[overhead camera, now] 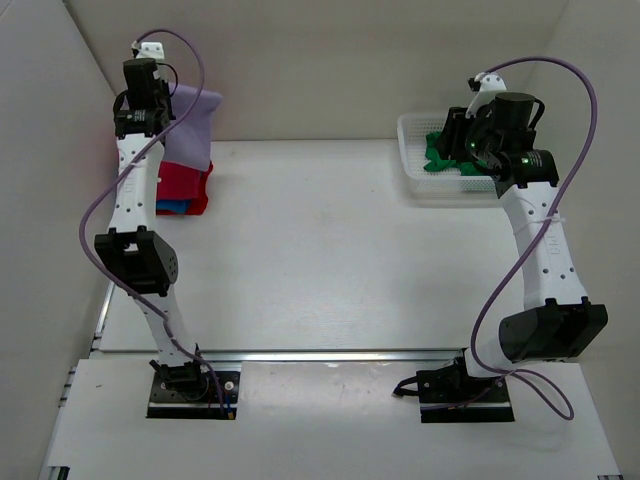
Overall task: Fold and stack the t-shirts
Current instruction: Put the neatly folded tshirt into the corner of the board with the left arm
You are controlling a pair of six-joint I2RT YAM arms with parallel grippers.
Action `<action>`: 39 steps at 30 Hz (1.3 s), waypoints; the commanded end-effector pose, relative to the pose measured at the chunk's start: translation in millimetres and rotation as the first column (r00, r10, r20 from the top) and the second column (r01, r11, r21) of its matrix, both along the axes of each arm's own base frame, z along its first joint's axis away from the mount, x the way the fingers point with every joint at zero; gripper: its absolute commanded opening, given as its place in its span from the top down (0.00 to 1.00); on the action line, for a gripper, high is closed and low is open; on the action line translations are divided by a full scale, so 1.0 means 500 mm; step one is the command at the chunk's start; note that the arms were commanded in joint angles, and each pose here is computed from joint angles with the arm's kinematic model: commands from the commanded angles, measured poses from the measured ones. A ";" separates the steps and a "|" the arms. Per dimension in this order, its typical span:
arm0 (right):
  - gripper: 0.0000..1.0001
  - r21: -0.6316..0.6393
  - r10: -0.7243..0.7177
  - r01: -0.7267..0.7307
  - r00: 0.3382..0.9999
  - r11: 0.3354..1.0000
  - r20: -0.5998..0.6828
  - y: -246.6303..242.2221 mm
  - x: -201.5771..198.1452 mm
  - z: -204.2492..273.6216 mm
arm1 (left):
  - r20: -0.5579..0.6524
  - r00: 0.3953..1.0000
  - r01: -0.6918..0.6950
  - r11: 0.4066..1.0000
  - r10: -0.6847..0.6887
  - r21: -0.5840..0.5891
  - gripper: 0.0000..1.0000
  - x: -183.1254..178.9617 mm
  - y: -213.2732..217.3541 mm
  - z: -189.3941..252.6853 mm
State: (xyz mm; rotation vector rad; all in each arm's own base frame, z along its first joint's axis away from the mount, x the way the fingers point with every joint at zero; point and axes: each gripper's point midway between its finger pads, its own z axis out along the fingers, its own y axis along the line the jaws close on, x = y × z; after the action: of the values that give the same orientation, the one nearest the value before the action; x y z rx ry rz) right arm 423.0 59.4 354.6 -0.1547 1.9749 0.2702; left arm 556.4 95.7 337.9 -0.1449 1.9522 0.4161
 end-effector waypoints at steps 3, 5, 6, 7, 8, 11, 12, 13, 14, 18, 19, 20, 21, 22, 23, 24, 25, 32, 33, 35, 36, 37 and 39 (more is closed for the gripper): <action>0.64 0.005 0.000 0.000 0.999 1.000 0.035 0.018 0.008 0.024 | 0.060 0.998 -0.026 1.000 0.027 -0.014 1.00 0.017 0.054 0.023; 0.64 -0.001 0.006 -0.006 0.999 1.000 0.035 0.022 0.012 0.020 | 0.017 0.999 -0.034 0.999 0.034 -0.012 1.00 0.030 0.067 -0.020; 0.64 -0.002 0.004 -0.004 0.999 1.000 0.032 0.021 0.014 0.020 | -0.003 0.999 -0.036 0.999 0.036 -0.017 1.00 0.040 0.078 -0.044; 0.63 0.001 0.008 -0.008 0.999 1.000 0.034 0.026 0.017 0.021 | -0.007 0.999 -0.044 0.999 0.044 -0.019 1.00 0.046 0.092 -0.057; 0.64 0.001 0.001 -0.001 1.000 1.000 0.024 0.026 0.021 0.014 | -0.044 0.998 -0.045 0.998 0.044 -0.031 1.00 0.058 0.105 -0.101; 0.64 -0.011 -0.003 0.003 1.000 1.000 0.006 0.032 0.034 0.007 | -0.126 0.990 -0.077 0.995 0.069 -0.063 1.00 0.077 0.149 -0.200; 0.63 -0.021 0.002 -0.002 1.000 1.000 0.000 0.039 0.039 0.005 | -0.144 0.986 -0.093 0.993 0.082 -0.070 1.00 0.086 0.165 -0.228; 0.64 -0.024 0.001 -0.002 1.000 1.000 -0.020 0.046 0.042 -0.006 | -0.159 0.982 -0.115 0.990 0.102 -0.080 1.00 0.088 0.178 -0.254; 0.64 -0.033 0.018 -0.019 0.999 0.999 -0.029 0.061 0.046 -0.014 | -0.168 0.978 -0.139 0.987 0.125 -0.076 1.00 0.090 0.192 -0.271; 0.64 -0.039 0.019 -0.021 0.998 0.999 -0.059 0.078 0.058 -0.036 | -0.170 0.961 -0.231 0.971 0.216 -0.069 1.00 0.086 0.260 -0.302; 0.64 -0.030 0.024 -0.026 0.998 0.999 -0.066 0.088 0.059 -0.041 | -0.171 0.959 -0.244 0.967 0.228 -0.078 0.97 0.088 0.268 -0.313; 0.64 -0.033 0.023 -0.025 0.998 0.999 -0.054 0.085 0.065 -0.031 | -0.156 0.957 -0.261 0.961 0.245 -0.089 0.96 0.086 0.286 -0.309; 0.65 -0.034 0.023 -0.026 0.998 0.999 -0.064 0.094 0.068 -0.036 | -0.146 0.957 -0.266 0.958 0.250 -0.103 0.94 0.086 0.299 -0.308; 0.64 -0.042 0.036 -0.040 0.997 0.998 -0.073 0.106 0.071 -0.041 | -0.151 0.951 -0.286 0.952 0.268 -0.107 0.91 0.087 0.307 -0.324; 0.64 -0.049 0.036 -0.040 0.996 0.998 -0.076 0.110 0.073 -0.042 | -0.135 0.948 -0.302 0.947 0.288 -0.106 0.90 0.088 0.324 -0.324; 0.64 -0.051 0.040 -0.044 0.996 0.998 -0.077 0.115 0.078 -0.041 | -0.130 0.948 -0.304 0.947 0.290 -0.107 0.89 0.090 0.329 -0.323; 0.64 -0.059 0.050 -0.055 0.995 0.997 -0.085 0.128 0.078 -0.044 | -0.116 0.949 -0.304 0.946 0.292 -0.108 0.83 0.095 0.336 -0.320; 0.64 -0.085 0.055 -0.064 0.993 0.994 -0.101 0.152 0.093 -0.043 | -0.047 0.930 -0.369 0.918 0.366 -0.143 0.39 0.124 0.360 -0.338; 0.64 -0.083 0.045 -0.054 0.993 0.995 -0.108 0.149 0.093 -0.045 | -0.031 0.934 -0.356 0.921 0.355 -0.161 0.36 0.131 0.359 -0.334; 0.64 -0.095 0.042 -0.051 0.994 0.994 -0.099 0.147 0.093 -0.036 | -0.032 0.941 -0.336 0.923 0.336 -0.188 0.28 0.142 0.349 -0.351; 0.64 -0.094 0.044 -0.054 0.994 0.994 -0.099 0.151 0.093 -0.037 | -0.023 0.946 -0.322 0.927 0.324 -0.193 0.27 0.147 0.339 -0.341; 0.64 -0.094 0.042 -0.052 0.994 0.994 -0.105 0.147 0.090 -0.039 | -0.025 0.945 -0.325 0.927 0.327 -0.188 0.26 0.147 0.339 -0.342; 0.64 -0.092 0.042 -0.051 0.994 0.994 -0.100 0.151 0.092 -0.039 | -0.005 0.949 -0.311 0.933 0.315 -0.180 0.24 0.157 0.319 -0.321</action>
State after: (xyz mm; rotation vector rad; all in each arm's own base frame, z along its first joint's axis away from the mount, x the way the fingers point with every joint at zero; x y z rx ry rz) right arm 466.9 136.9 317.9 -0.2606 2.1314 0.2408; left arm 619.1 268.1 128.3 -0.5961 2.0627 0.4797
